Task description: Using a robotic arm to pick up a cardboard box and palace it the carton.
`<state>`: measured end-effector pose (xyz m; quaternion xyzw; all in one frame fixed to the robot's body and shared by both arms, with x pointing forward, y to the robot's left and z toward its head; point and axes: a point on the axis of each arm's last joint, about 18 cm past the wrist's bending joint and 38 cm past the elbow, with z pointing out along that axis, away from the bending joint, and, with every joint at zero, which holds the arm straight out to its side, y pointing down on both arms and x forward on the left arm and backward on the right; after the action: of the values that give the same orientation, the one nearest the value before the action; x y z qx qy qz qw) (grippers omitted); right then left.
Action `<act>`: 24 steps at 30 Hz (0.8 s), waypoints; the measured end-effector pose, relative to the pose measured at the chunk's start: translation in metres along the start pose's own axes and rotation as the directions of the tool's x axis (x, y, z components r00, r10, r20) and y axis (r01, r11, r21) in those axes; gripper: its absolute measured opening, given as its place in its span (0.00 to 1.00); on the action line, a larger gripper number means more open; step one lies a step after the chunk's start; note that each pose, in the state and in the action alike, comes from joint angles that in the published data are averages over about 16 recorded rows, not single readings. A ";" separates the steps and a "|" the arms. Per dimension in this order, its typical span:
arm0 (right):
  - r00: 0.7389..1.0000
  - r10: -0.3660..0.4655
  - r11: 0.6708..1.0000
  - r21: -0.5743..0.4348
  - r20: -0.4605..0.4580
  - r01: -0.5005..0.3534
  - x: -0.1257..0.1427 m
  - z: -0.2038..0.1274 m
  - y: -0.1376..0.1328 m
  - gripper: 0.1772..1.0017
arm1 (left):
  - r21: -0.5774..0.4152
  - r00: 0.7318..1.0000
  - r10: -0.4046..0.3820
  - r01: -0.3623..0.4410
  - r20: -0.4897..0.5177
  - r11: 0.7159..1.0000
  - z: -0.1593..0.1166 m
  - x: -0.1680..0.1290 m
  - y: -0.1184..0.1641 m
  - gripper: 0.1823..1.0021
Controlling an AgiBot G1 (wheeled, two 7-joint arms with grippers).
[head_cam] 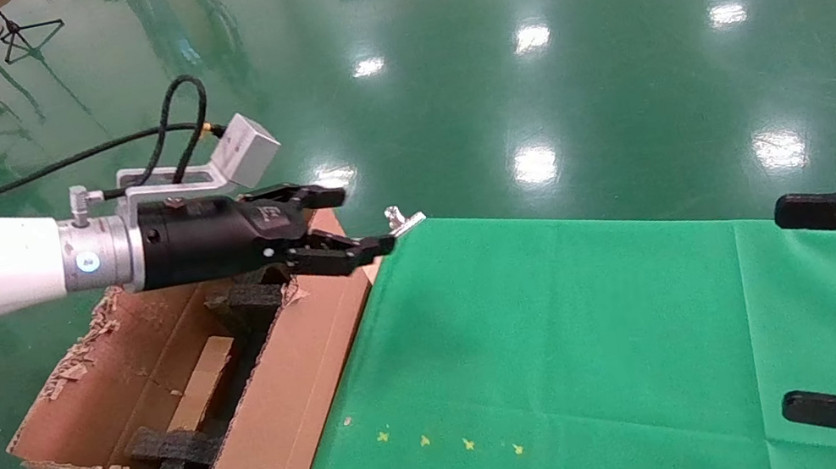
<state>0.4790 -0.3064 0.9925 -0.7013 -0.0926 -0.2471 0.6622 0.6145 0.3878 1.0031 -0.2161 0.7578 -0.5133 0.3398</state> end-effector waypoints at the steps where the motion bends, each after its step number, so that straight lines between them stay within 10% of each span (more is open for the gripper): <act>1: 1.000 0.000 1.000 0.000 0.000 0.000 0.000 0.000 0.000 1.00 | 0.014 1.000 0.006 -0.005 -0.019 1.000 0.001 0.005 -0.001 1.00; 24: 1.000 0.000 1.000 0.000 0.000 0.000 0.000 0.000 0.000 1.00 | 0.361 0.907 0.238 -0.106 -0.346 0.927 -0.021 0.118 -0.022 1.00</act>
<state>0.4790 -0.3064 0.9925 -0.7013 -0.0926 -0.2471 0.6622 0.5189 0.3129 0.9943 0.0179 0.7277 -0.6340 0.2611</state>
